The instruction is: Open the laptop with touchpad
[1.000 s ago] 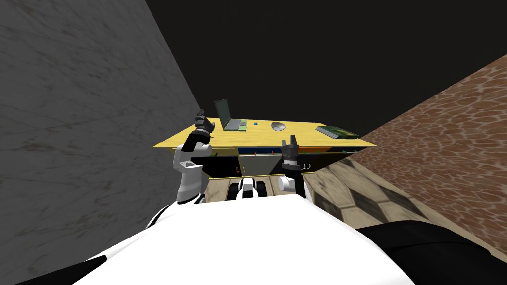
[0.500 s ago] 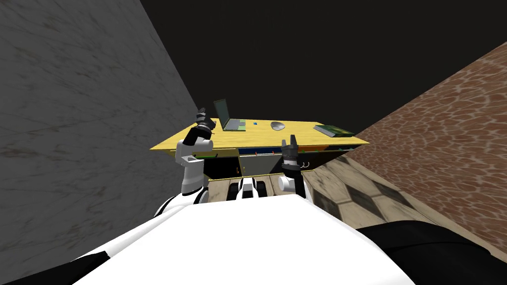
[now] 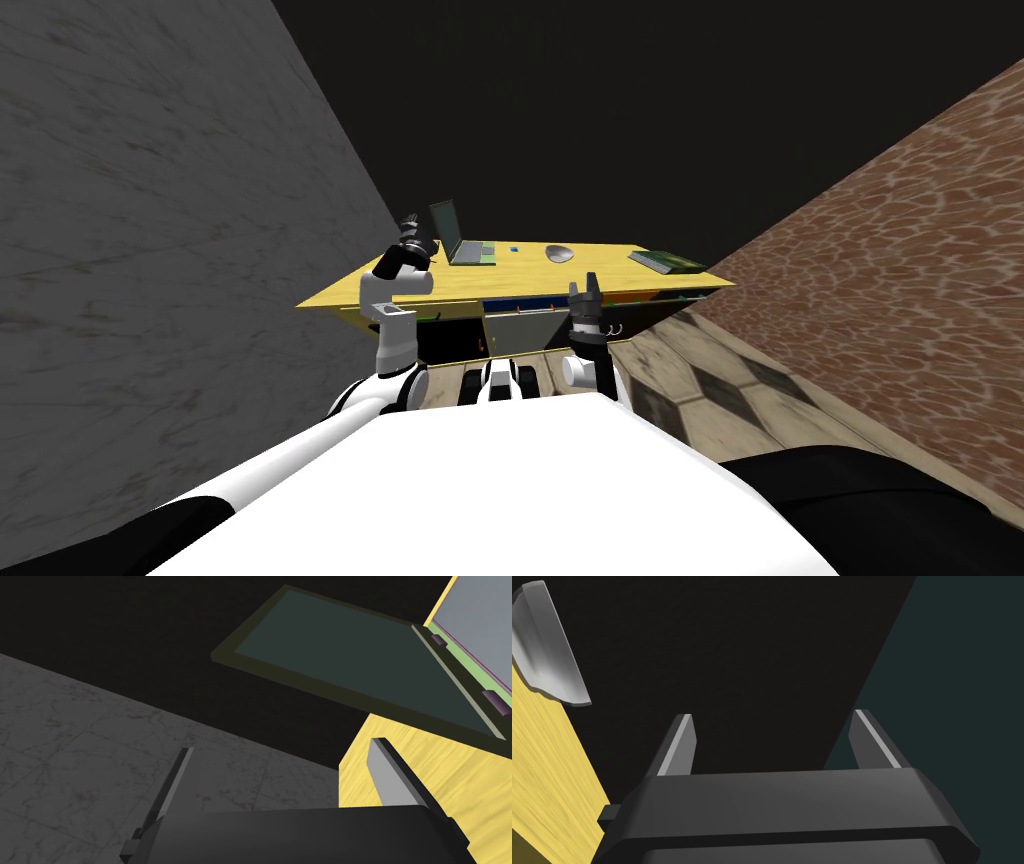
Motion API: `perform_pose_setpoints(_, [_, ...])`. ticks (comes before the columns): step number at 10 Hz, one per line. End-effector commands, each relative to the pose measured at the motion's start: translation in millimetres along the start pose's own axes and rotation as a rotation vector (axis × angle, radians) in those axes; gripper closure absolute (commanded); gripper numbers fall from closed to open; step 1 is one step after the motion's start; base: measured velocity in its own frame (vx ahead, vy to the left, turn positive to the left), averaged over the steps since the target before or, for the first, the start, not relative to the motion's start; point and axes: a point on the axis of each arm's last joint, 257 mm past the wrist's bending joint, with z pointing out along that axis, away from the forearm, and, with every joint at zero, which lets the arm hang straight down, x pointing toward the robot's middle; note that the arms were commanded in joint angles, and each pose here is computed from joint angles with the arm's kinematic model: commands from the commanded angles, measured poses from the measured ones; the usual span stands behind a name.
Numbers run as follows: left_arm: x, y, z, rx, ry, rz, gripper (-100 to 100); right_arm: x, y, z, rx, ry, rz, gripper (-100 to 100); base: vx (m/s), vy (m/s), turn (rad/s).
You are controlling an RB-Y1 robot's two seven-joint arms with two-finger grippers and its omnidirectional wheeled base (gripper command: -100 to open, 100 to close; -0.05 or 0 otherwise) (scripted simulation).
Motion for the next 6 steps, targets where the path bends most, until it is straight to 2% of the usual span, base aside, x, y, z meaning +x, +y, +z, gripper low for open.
perform_pose_setpoints(1, [3.6, 0.7, 11.2, -0.038, -0.024, -0.043, -100, 0.0, 0.0, 0.0, 0.000, 0.000, 0.000, 0, -0.001, 0.035, -0.073])
perform_pose_setpoints(2, [3.1, 1.6, 11.2, -0.041, -0.026, -0.043, -100, 0.0, 0.0, 0.0, 0.000, 0.000, 0.000, 0, 0.000, 0.029, -0.051])
perform_pose_setpoints(5, [9.8, -0.6, 23.6, -0.081, -0.051, -0.095, -100, 0.0, 0.0, 0.0, 0.000, 0.000, 0.000, 0, 0.000, 0.033, -0.061])
perform_pose_setpoints(6, [9.5, 0.1, 23.6, -0.083, -0.053, -0.095, -100, 0.0, 0.0, 0.0, 0.000, 0.000, 0.000, 0, -0.001, 0.033, -0.045])
